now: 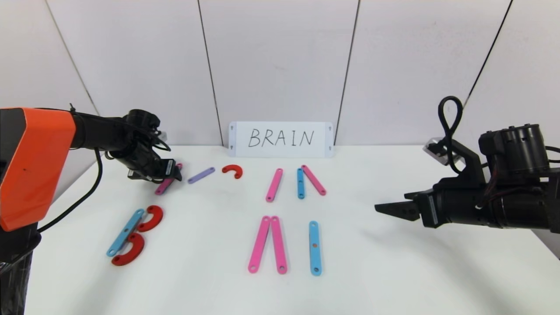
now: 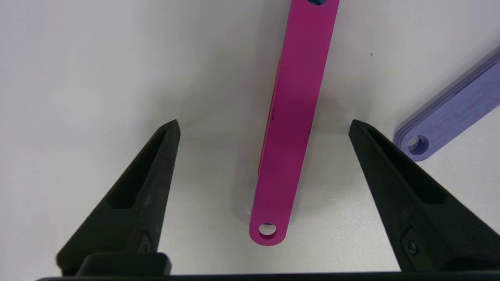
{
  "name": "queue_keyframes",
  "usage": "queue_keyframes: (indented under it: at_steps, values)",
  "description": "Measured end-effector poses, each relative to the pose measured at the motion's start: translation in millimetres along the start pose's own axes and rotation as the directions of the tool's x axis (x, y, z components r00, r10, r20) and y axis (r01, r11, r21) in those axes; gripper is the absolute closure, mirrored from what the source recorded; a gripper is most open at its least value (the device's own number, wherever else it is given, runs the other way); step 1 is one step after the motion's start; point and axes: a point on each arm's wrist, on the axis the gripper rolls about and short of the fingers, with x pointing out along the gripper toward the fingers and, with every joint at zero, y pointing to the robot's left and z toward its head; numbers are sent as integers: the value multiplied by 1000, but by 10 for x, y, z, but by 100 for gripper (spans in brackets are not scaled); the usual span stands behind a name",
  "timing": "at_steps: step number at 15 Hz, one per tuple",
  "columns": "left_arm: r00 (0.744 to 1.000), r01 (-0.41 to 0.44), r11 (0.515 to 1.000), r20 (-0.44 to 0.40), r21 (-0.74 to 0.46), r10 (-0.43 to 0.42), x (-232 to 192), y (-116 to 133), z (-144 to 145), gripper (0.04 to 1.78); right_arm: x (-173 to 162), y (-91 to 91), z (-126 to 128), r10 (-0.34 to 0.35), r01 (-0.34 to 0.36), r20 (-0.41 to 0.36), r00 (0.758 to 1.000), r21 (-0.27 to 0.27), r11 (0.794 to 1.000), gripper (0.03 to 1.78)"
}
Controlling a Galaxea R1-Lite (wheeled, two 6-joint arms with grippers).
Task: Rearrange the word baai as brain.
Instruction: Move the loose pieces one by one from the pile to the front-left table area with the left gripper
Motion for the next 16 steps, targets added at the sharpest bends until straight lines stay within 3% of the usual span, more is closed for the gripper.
queue_keyframes:
  at_steps: [5, 7, 12, 16]
  values:
    - [1000, 1, 1000, -2, 0, -1, -1, -7, -2, 120, -6, 2, -2, 0, 0, 0, 1000, -1, 1000, 8]
    - [1000, 2, 1000, -10, 0, -2, -1, -15, -9, 147, -6, 2, -2, 0, 0, 1, 1000, -2, 1000, 8]
    - [1000, 5, 1000, -9, -6, -5, -154, -35, 7, 152, -5, 5, -3, 0, 0, 0, 1000, -2, 1000, 8]
    - [1000, 16, 1000, -22, -19, -16, -544, -114, 5, 152, -4, 4, -3, 0, 0, 0, 1000, -2, 1000, 8]
